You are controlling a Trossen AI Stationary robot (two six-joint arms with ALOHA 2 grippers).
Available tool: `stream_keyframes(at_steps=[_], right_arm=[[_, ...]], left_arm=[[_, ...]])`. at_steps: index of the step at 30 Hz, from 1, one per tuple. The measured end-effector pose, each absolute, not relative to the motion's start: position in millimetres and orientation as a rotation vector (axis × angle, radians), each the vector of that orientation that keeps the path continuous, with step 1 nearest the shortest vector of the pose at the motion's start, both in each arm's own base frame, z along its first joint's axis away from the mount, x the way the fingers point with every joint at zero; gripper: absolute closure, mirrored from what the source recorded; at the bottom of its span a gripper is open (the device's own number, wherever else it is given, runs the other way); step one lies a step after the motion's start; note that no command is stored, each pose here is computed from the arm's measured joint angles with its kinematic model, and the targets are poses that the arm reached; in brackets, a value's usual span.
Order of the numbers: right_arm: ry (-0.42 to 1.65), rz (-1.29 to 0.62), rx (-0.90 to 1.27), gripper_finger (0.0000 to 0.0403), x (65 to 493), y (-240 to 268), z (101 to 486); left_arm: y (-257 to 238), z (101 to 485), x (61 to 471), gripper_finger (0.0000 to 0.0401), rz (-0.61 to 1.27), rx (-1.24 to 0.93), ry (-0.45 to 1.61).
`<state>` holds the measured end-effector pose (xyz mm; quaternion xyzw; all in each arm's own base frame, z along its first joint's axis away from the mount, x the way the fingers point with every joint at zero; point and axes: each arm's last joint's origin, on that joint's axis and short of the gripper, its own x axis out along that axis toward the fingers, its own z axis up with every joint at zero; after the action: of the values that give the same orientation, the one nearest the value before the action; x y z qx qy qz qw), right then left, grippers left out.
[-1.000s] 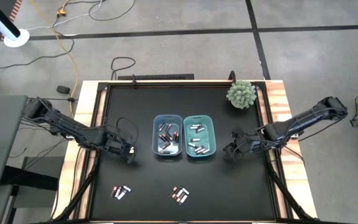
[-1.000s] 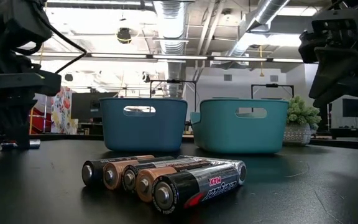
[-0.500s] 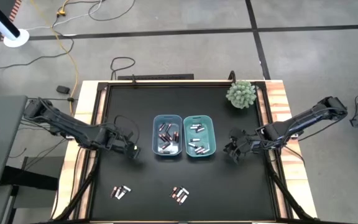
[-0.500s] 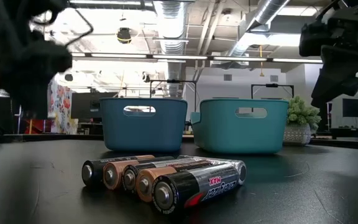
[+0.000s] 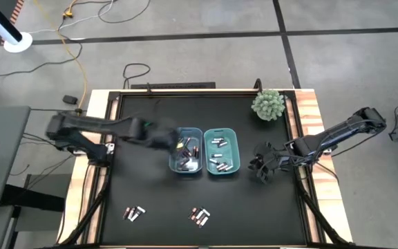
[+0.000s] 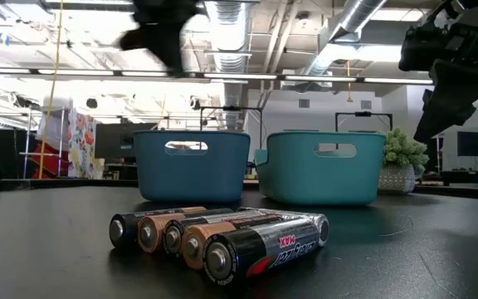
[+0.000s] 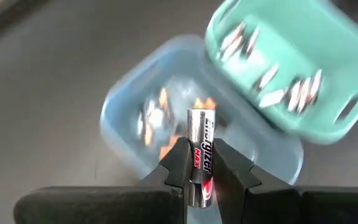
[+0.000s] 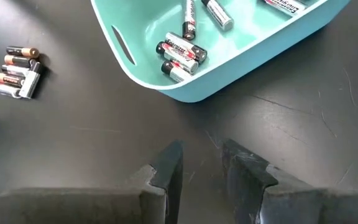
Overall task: Sort batteries
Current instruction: Put the white battery into the green bin
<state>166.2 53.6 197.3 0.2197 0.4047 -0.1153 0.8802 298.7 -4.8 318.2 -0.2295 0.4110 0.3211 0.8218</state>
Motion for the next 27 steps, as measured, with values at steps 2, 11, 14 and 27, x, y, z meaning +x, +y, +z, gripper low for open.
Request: stream_keyframes(at_steps=[2, 11, 14, 27], right_arm=[[0.844, -0.239, 0.459, 0.0276, 166.2, 53.6, 197.3], [0.869, -0.207, 0.474, 0.0276, 165.6, 54.7, 196.8], [0.872, -0.202, 0.476, 0.0276, 165.5, 54.9, 196.8], [0.911, -0.102, 0.469, 0.0276, 160.5, 68.5, 196.6]], left_arm=[[7.8, 325.7, 329.4, 0.0363, 0.652, -0.438, 0.87], [44.2, 300.3, 452.2, 0.0363, 0.462, -0.303, 0.937], [45.9, 274.9, 481.0, 0.0363, 0.401, -0.306, 0.979], [36.0, 195.7, 504.6, 0.0352, 0.455, -0.386, 1.167]])
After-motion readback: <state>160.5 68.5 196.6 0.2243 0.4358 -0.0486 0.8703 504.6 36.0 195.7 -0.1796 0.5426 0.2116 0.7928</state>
